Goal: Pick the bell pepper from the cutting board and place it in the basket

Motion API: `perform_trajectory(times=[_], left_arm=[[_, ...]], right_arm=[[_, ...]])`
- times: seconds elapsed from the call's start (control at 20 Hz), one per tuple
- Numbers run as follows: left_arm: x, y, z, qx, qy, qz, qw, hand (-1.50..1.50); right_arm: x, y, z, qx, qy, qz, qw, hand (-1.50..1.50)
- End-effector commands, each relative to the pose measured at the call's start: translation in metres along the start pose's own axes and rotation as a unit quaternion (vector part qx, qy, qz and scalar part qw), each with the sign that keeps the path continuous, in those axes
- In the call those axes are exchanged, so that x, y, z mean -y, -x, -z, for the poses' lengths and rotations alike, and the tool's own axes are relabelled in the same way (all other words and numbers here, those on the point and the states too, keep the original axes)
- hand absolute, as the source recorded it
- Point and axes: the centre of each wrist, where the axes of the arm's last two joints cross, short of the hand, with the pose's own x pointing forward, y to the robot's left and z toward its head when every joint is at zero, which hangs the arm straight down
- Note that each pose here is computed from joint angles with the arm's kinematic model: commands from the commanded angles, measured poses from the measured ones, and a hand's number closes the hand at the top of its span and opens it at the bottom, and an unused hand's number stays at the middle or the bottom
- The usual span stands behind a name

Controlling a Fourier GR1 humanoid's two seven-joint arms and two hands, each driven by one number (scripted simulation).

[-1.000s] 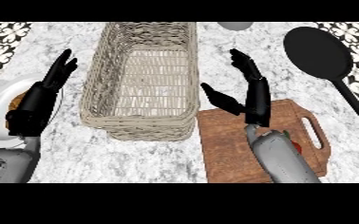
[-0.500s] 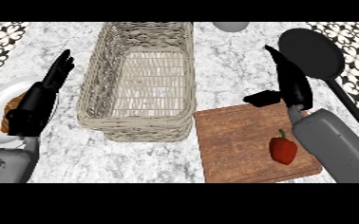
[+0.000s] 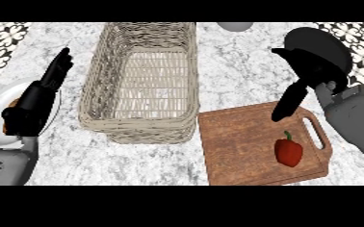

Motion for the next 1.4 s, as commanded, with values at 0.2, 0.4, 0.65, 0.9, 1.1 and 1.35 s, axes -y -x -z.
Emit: perform_trajectory(times=[0.2,0.4,0.65,0.9,1.1,1.35], left_arm=[[-0.008,0.001,0.004,0.005,-0.001,0.004,1.0000,0.00],[0.005,-0.010,-0.002,0.012,0.000,-0.005,0.9999,0.00],[-0.003,0.005,0.003,0.014,0.000,0.000,0.9999,0.00],[-0.001,0.003,-0.010,0.014,0.004,-0.007,0.9999,0.00],[0.003,0.001,0.003,0.009,0.003,-0.006,0.9999,0.00],[-0.003,-0.007,0.001,0.019,0.006,-0.002,0.9998,0.00]], right_arm=[[0.027,-0.001,-0.046,-0.055,-0.079,-0.046,0.994,-1.50],[0.027,0.023,-0.046,-0.066,-0.079,-0.034,0.994,-1.50],[-0.011,0.041,-0.025,-0.075,-0.113,-0.064,0.989,-1.50],[-0.029,0.051,-0.012,-0.097,-0.140,-0.075,0.983,-1.50],[-0.052,0.049,-0.018,-0.103,-0.143,-0.077,0.981,-1.50],[-0.064,0.070,0.002,-0.113,-0.139,-0.066,0.981,-1.50]])
